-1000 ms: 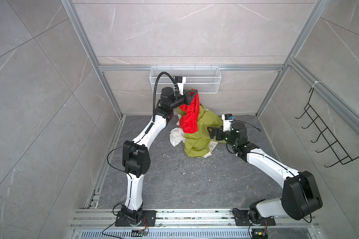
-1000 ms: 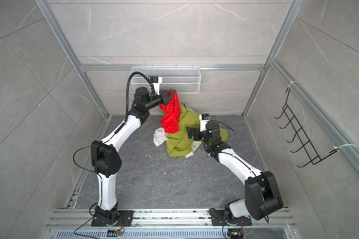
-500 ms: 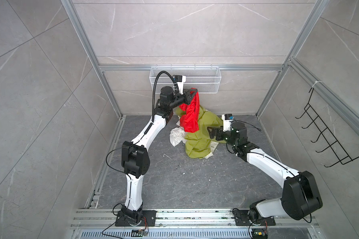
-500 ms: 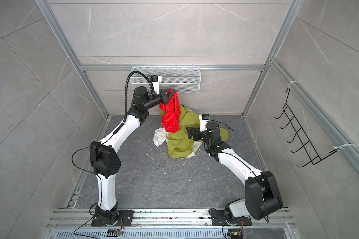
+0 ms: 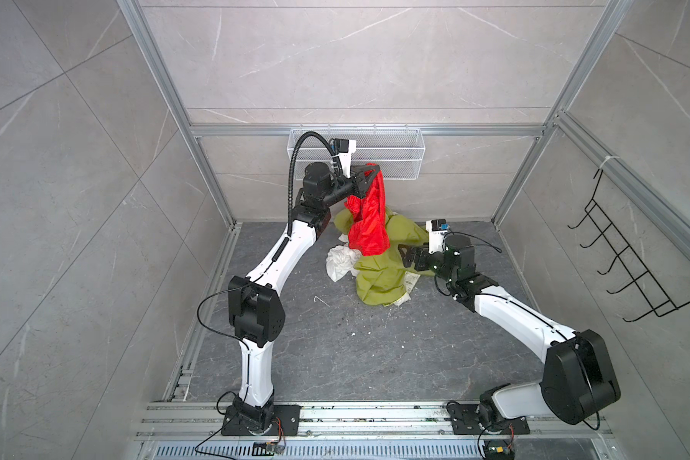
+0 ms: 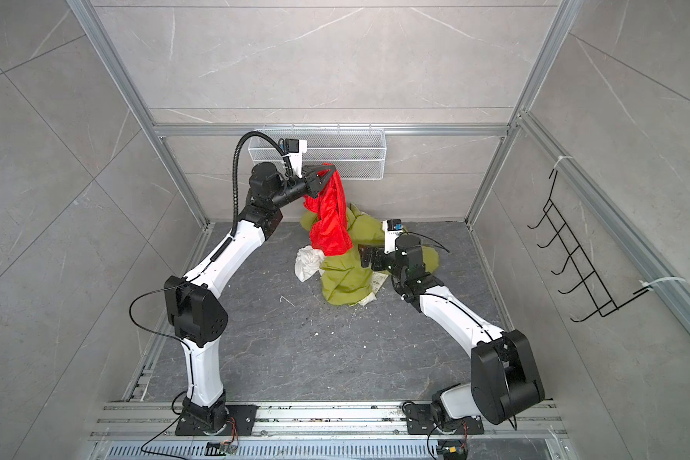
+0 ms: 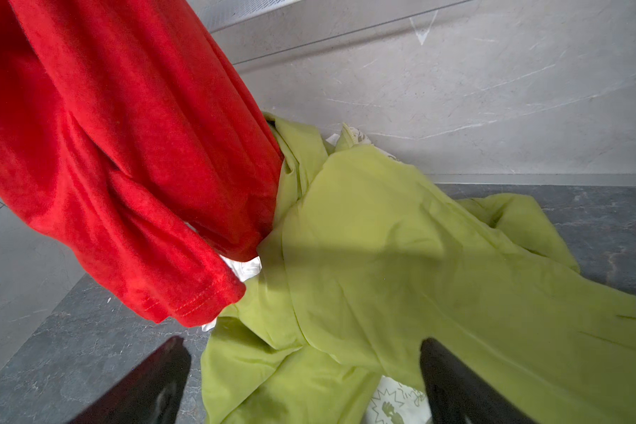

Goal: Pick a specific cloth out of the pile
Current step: 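Lift the red cloth upward out of the pile with the left gripper, then move the right gripper to the hanging red cloth and grasp it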

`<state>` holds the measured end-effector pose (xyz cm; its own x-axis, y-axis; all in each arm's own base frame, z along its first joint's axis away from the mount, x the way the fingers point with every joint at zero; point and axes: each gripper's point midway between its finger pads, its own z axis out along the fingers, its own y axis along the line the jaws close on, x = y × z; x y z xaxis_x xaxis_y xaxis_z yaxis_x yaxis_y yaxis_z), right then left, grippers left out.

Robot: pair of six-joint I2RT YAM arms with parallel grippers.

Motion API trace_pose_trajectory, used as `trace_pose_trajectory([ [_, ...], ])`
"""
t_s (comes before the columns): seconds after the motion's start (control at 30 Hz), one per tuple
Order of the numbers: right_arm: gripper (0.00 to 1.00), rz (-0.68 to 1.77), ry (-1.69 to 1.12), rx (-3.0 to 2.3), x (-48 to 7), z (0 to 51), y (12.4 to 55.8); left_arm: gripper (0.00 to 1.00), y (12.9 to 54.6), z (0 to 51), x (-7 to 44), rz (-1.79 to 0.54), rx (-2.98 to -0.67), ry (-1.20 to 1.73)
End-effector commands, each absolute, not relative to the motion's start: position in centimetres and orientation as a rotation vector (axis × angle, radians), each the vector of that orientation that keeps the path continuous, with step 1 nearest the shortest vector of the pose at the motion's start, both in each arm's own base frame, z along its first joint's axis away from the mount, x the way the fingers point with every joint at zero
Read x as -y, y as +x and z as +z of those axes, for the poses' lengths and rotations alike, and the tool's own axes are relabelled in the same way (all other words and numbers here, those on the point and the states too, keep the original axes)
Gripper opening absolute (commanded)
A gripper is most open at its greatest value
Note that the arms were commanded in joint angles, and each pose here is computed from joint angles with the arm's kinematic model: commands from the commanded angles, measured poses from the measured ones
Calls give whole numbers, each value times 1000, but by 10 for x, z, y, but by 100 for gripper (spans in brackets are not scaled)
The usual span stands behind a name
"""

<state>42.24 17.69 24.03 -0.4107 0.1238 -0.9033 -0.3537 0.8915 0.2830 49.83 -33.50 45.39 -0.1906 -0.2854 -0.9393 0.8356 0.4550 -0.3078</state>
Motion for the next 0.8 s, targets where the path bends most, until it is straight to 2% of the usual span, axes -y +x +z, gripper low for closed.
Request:
trace_pose_trajectory([
  [0.0,100,531,-166,-1893,-177,259,418,0,450,548,315,-1042,-1151,566],
  [0.57,100,524,-192,-1863,-174,272,405,0,424,575,312,-1021,-1084,603],
  [0.77,100,564,-225,-1821,-174,291,385,0,412,581,313,-1024,-1074,621],
])
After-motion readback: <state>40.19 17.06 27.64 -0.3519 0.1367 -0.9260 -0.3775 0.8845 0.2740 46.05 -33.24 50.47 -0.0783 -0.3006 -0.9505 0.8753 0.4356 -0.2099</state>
